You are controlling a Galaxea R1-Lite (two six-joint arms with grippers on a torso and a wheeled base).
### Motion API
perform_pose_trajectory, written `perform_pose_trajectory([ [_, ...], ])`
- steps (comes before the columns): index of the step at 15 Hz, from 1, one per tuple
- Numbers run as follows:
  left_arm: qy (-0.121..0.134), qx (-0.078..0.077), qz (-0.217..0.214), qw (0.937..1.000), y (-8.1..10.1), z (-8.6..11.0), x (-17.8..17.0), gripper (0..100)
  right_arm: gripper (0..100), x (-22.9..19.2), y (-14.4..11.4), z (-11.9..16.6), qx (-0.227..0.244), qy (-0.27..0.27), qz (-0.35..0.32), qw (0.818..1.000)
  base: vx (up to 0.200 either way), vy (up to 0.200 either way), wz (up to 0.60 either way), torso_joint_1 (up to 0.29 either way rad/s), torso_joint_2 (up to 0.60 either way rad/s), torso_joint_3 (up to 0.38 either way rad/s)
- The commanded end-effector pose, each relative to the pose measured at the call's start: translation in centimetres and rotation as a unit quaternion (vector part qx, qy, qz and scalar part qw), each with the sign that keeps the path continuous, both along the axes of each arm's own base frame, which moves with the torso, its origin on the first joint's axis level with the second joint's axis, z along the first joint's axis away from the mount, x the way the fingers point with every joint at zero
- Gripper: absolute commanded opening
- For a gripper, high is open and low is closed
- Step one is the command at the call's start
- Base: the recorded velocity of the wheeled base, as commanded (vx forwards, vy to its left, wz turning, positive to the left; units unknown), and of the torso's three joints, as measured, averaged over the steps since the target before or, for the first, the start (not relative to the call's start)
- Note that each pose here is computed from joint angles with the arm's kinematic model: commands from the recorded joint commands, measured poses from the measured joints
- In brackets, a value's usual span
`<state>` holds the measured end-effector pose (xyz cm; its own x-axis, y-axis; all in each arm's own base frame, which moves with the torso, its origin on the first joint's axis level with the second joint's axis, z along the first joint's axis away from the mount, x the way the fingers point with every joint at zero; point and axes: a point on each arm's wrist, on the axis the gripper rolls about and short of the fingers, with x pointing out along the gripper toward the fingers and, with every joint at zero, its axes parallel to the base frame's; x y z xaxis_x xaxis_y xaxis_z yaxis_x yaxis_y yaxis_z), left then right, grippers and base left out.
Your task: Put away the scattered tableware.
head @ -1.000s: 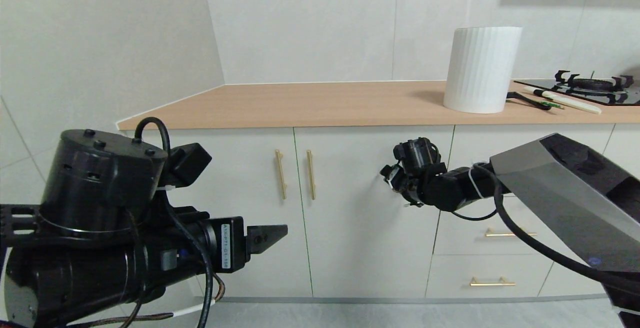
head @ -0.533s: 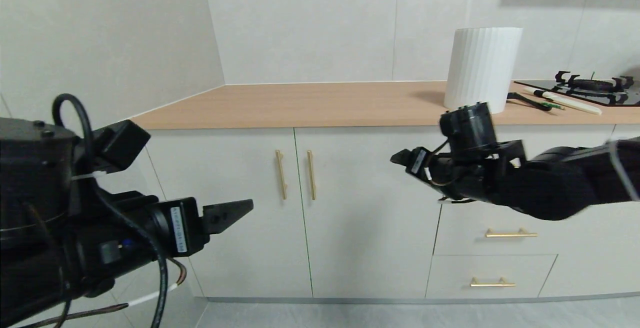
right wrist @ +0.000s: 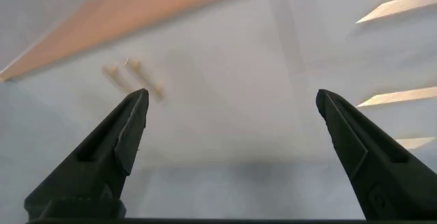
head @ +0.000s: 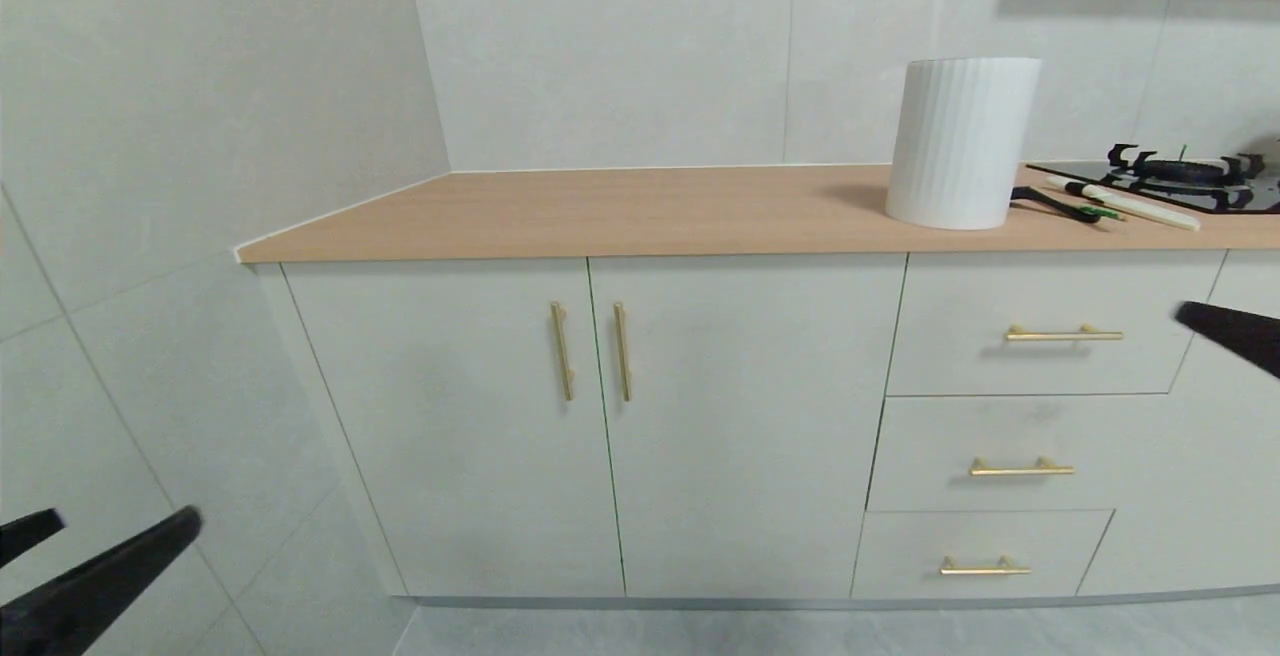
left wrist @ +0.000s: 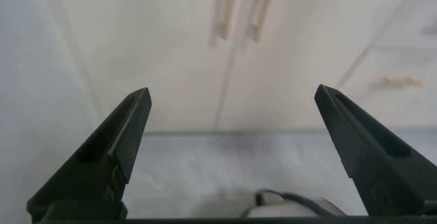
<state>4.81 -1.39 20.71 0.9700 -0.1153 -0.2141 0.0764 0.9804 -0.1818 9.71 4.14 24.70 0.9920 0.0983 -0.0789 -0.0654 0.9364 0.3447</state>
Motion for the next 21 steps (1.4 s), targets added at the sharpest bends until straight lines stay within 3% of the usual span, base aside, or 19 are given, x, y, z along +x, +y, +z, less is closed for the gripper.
perform_pose_trajectory([
  [1,-0.085,-0.008,0.049,0.9952,2.6,-2.1,-6.7,100,100,-10.3,-5.1,-4.1,-0.087,-0.129,-0.147,0.977,0.0,0.0,0.0,0.0,0.0,0.0],
  [2,-0.092,0.002,0.063,0.9937,2.9,-2.9,-8.0,100,100,-12.6,-5.5,-5.1,-0.109,-0.15,-0.158,0.97,0.0,0.0,0.0,0.0,0.0,0.0],
  [4,-0.112,0.013,0.086,0.9899,2.9,-4.4,-9.5,100,100,-15.5,-5.9,-6.6,-0.136,-0.14,-0.18,0.964,0.0,0.0,0.0,0.0,0.0,0.0],
  [6,-0.109,0.027,0.107,0.9879,2.7,-5.8,-9.6,100,100,-15.5,-5.8,-6.9,-0.118,-0.112,-0.251,0.954,0.0,0.0,0.0,0.0,0.0,0.0],
  [7,-0.109,0.027,0.107,0.9879,2.7,-5.8,-9.6,100,100,-15.5,-5.8,-6.9,-0.118,-0.112,-0.251,0.954,0.0,0.0,0.0,0.0,0.0,0.0],
  [8,-0.097,0.036,0.154,0.9826,2.7,-6.7,-9.1,100,100,-15.5,-5.5,-8.0,-0.12,-0.101,-0.294,0.943,0.0,0.0,0.0,0.0,0.0,0.0],
  [10,-0.109,0.042,0.194,0.974,2.3,-6.9,-9.6,100,100,-15.5,-5.1,-10.4,-0.142,-0.089,-0.285,0.944,0.0,0.0,0.0,0.0,0.0,0.0],
  [11,-0.12,0.063,0.195,0.9713,2.1,-7.9,-10.0,100,100,-14.9,-5.2,-11.5,-0.145,-0.069,-0.291,0.943,0.0,0.0,0.0,0.0,0.0,0.0],
  [12,-0.102,0.082,0.197,0.9716,2.0,-9.2,-9.5,100,100,-14.4,-5.2,-12.4,-0.148,-0.058,-0.289,0.944,0.0,0.0,0.0,0.0,0.0,0.0],
  [13,-0.087,0.089,0.202,0.9715,2.1,-10.5,-8.8,100,100,-13.6,-5.1,-13.9,-0.153,-0.043,-0.277,0.948,0.0,0.0,0.0,0.0,0.0,0.0],
  [14,-0.087,0.089,0.202,0.9715,2.1,-10.5,-8.8,100,100,-13.6,-5.1,-13.9,-0.153,-0.043,-0.277,0.948,0.0,0.0,0.0,0.0,0.0,0.0],
  [15,-0.097,0.099,0.192,0.9716,2.0,-12.6,-7.4,100,100,-12.1,-4.8,-16.1,-0.152,-0.07,-0.197,0.966,0.0,0.0,0.0,0.0,0.0,0.0],
  [16,-0.122,0.095,0.168,0.9735,1.9,-12.7,-7.2,100,100,-12.1,-4.6,-16.3,-0.147,-0.065,-0.164,0.973,0.0,0.0,0.0,0.0,0.0,0.0],
  [17,-0.127,0.093,0.154,0.9754,1.8,-12.7,-7.2,100,100,-12.0,-4.6,-16.5,-0.145,-0.058,-0.154,0.976,0.0,0.0,0.0,0.0,0.0,0.0],
  [21,-0.117,0.102,0.057,0.9862,1.4,-13.1,-7.1,100,100,-12.0,-4.3,-17.2,-0.186,-0.038,-0.072,0.979,0.0,0.0,0.0,0.0,0.0,0.0],
])
